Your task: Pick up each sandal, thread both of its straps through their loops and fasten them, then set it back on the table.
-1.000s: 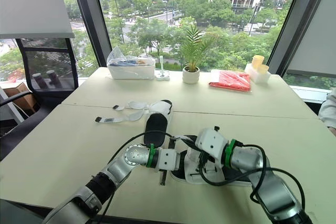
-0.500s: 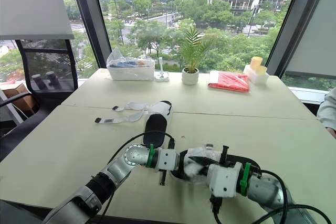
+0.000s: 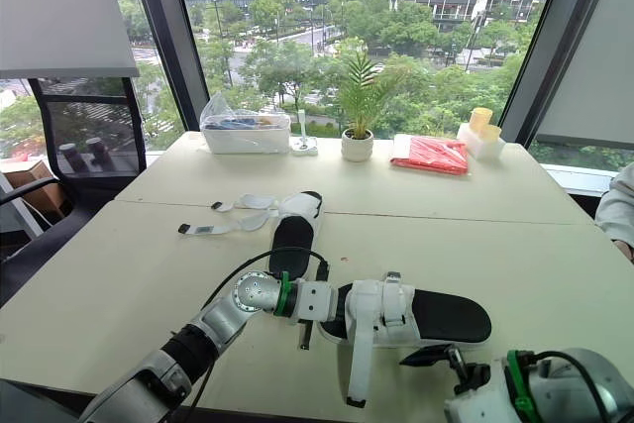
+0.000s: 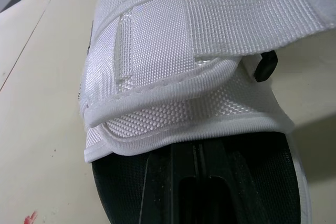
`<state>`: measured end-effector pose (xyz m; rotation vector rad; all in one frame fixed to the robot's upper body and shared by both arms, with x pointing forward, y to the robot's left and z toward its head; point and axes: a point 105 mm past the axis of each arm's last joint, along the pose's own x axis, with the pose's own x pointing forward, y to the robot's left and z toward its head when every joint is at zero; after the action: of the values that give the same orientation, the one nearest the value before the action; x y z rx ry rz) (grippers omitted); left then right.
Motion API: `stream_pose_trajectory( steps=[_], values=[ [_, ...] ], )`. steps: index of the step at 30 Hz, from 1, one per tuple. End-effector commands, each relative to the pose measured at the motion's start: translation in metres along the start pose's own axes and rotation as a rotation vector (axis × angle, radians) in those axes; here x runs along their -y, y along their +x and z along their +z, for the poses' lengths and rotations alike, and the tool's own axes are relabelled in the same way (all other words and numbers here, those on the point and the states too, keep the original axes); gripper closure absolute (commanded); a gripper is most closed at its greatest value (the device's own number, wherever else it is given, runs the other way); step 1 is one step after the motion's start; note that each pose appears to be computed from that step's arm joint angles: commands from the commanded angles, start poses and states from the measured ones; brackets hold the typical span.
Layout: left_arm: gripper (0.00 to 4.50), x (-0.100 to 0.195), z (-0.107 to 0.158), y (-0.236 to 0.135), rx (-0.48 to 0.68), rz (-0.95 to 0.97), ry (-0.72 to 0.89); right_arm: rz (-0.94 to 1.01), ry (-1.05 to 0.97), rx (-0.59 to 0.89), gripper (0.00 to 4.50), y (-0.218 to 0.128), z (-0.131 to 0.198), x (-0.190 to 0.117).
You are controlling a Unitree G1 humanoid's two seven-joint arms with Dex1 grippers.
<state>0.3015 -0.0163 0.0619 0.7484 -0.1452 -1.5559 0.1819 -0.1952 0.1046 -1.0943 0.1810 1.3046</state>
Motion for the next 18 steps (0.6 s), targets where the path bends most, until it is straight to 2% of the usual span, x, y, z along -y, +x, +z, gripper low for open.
stream_pose_trajectory(
  steps=[1,4,8,13,18],
  values=[
    [4.50,0.066,-0.065,-0.007,-0.238,-0.202,-0.182,-0.032,0.421,0.059,0.02,-0.016,0.006,0.020],
    [4.50,0.065,-0.065,-0.007,-0.237,-0.199,-0.183,0.040,0.789,0.106,0.02,-0.017,0.014,0.021],
    [4.50,0.064,-0.065,-0.005,-0.235,-0.190,-0.187,0.091,1.115,0.126,0.02,-0.006,0.012,0.017],
    [4.50,0.062,-0.064,-0.004,-0.234,-0.183,-0.186,0.061,1.343,0.207,0.02,0.024,0.019,0.021],
    [4.50,0.063,-0.064,-0.004,-0.233,-0.183,-0.189,0.053,1.434,0.240,0.02,0.051,0.027,0.018]
  ],
)
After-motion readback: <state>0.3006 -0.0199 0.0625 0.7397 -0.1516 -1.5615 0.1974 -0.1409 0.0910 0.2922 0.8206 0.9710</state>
